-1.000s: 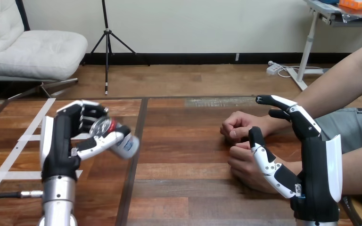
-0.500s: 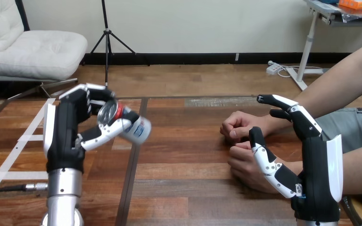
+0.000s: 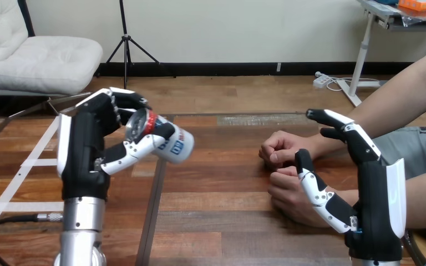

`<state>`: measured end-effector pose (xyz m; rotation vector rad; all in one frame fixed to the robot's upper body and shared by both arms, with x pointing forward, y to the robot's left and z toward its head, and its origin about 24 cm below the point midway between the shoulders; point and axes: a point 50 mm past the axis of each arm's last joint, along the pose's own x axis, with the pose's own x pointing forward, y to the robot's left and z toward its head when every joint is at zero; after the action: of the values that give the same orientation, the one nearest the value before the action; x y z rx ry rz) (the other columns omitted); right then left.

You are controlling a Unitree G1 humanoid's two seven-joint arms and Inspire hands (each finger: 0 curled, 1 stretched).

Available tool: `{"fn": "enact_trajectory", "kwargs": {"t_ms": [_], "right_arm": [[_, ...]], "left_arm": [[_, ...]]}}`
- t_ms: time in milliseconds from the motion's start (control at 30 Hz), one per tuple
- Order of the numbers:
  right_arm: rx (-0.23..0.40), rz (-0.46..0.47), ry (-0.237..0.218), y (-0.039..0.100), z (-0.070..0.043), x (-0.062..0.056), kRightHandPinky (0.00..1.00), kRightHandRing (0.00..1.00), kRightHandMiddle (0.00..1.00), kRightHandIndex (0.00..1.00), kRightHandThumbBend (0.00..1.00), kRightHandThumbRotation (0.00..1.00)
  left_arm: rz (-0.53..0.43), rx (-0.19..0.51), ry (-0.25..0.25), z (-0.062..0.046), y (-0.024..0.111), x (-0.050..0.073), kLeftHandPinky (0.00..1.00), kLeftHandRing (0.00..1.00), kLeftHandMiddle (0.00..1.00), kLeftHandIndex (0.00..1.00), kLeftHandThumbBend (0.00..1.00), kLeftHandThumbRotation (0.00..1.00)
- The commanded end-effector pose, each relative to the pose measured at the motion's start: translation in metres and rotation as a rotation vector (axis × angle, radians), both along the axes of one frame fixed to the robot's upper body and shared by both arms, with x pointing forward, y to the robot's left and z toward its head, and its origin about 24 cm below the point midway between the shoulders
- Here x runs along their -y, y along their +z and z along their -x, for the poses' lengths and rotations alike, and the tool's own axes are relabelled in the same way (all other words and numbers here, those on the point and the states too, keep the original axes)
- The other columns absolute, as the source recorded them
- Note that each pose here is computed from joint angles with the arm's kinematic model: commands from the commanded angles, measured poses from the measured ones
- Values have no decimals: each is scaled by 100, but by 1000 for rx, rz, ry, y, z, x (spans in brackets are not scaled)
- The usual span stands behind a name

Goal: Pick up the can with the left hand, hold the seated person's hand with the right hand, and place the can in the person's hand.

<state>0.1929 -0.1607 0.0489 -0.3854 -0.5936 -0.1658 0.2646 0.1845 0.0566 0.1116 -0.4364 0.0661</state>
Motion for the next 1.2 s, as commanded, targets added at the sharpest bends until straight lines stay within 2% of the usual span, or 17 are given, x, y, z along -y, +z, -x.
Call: {"fn": "enact_trajectory", "kwargs": {"t_ms": [0, 233, 333, 567, 833, 967, 1167], "right_arm": [[86, 24, -3, 18, -9, 3, 72, 78, 76, 73, 36, 24], [55, 77, -12, 19, -10, 9, 74, 79, 79, 76, 40, 24], [22, 113, -20, 20, -10, 12, 75, 80, 80, 78, 43, 25], [-56, 286, -45, 26, -11, 22, 77, 83, 85, 84, 51, 29], [-142, 472, -72, 32, -13, 33, 78, 85, 87, 87, 60, 24], [-176, 604, -91, 36, -17, 40, 77, 85, 87, 88, 65, 19], [-225, 702, -99, 39, -23, 46, 78, 86, 87, 88, 70, 15]], "left_arm": [[3, 112, -15, -2, 25, 5, 37, 40, 44, 44, 67, 0], [-5, 120, -26, 0, 24, 9, 38, 40, 44, 43, 69, 0], [-7, 120, -31, 1, 24, 11, 37, 40, 43, 43, 69, 0], [-14, 119, -37, 2, 23, 15, 36, 39, 43, 43, 70, 0], [-3, 118, -52, 2, 23, 17, 36, 39, 43, 42, 69, 0], [1, 121, -56, 2, 23, 18, 35, 39, 43, 42, 69, 0], [1, 125, -61, 3, 24, 19, 35, 39, 43, 42, 69, 0]]}}
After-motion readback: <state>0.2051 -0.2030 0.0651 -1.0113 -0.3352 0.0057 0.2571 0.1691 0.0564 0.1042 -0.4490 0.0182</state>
